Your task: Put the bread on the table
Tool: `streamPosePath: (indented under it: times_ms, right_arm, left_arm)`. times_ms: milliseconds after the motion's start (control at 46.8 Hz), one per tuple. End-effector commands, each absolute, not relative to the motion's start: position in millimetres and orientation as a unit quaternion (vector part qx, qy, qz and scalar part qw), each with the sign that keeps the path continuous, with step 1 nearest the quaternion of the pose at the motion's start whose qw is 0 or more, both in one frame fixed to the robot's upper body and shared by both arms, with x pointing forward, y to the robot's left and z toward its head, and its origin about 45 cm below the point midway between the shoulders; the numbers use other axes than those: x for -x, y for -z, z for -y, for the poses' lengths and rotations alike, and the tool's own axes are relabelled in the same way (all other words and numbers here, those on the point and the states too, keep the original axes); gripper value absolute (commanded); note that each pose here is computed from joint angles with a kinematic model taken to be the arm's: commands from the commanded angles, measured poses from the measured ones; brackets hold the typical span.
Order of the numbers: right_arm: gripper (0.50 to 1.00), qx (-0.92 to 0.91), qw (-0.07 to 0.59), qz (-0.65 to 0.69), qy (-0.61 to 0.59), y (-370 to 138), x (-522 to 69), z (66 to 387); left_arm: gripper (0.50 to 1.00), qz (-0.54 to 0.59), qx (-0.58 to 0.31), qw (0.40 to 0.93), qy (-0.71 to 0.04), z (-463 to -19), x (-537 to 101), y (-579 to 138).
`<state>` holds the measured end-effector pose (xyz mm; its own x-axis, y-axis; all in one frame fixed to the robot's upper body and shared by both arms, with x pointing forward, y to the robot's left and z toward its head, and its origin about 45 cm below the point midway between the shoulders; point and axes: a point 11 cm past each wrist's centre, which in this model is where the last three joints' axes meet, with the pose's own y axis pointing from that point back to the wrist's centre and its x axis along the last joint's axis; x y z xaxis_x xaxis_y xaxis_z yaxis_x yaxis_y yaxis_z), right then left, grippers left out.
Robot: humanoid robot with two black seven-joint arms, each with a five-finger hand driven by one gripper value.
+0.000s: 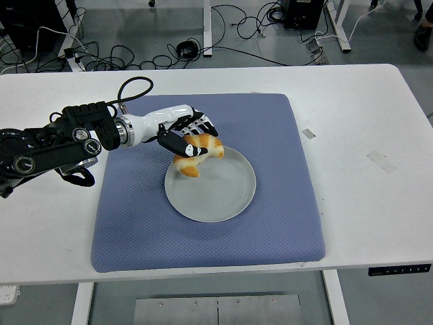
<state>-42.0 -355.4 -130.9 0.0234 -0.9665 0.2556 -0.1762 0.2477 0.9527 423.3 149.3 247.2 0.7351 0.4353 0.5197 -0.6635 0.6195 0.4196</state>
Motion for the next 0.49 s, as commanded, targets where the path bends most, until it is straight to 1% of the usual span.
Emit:
streamPosePath:
  times_ms: [0,85,299,470]
  right_arm:
    - [1.0,-0.485,0.526,0.589,0.376,130.9,42.0,355.4]
    - [1.0,-0.485,0.526,0.589,0.376,130.9,42.0,355.4]
    - [1.0,-0.485,0.526,0.589,0.376,130.9,42.0,355.4]
    - [1.0,-0.484,0.526,0.589,0.375,130.9,42.0,355.5]
  left_arm:
    - [0.63,0.187,-0.308,0.876,-0.32,-158.8,-425.5,-248.3]
    - [0.63,0.187,-0.308,0.873,-0.33,-165.7,-428.5,-251.2]
    - [0.633,0.19,-0.303,0.854,-0.379,-200.6,-446.8,-266.6]
    - [0.636,0.191,-0.3,0.845,-0.399,-221.0,-452.7,-267.5]
